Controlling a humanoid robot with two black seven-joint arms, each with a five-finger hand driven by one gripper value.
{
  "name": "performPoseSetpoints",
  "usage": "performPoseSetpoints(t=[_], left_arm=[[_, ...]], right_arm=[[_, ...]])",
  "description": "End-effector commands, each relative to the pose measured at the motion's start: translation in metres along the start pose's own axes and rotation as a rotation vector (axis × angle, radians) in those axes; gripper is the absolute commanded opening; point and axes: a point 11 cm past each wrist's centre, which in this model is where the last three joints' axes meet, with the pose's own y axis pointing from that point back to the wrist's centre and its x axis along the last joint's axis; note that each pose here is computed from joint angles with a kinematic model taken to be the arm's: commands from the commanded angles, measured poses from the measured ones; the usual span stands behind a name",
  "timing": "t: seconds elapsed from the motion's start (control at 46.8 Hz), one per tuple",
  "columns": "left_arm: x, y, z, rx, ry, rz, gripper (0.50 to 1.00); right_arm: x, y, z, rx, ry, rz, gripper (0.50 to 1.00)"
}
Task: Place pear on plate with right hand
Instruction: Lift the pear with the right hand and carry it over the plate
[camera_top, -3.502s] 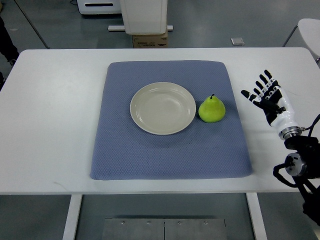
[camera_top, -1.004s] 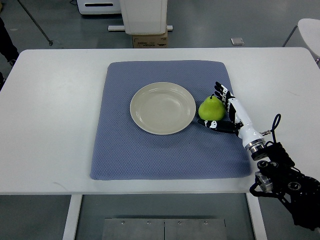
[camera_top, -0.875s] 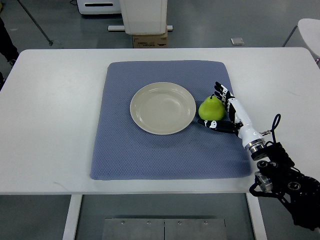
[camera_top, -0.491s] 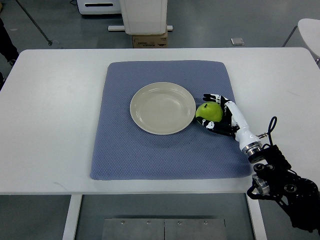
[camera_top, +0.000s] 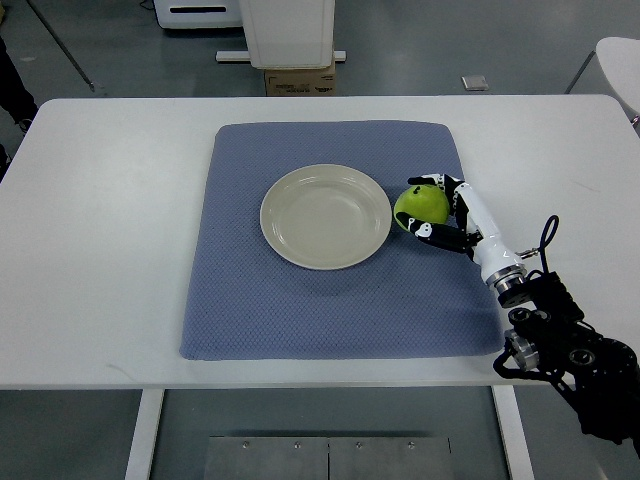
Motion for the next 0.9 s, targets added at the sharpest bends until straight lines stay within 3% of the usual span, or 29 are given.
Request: performPoseSetpoints(t=[0.0, 0.512, 0.875], left_arm=[[0.0, 0.0, 0.0, 0.001, 0.0, 0.0, 1.0], [0.0, 0.0, 0.001, -0.001, 0.0, 0.0, 1.0], [0.0, 0.0, 0.0, 0.001, 0.0, 0.0, 1.0]], right_arm=[[0.004, -0.009, -0.009, 0.008, 0.002, 0.002, 0.5], [-0.008, -0.057, -0.057, 0.023, -0.021, -0.025, 0.5], [-0.075, -0.07, -0.081, 0.054, -0.078, -0.165, 0.5]])
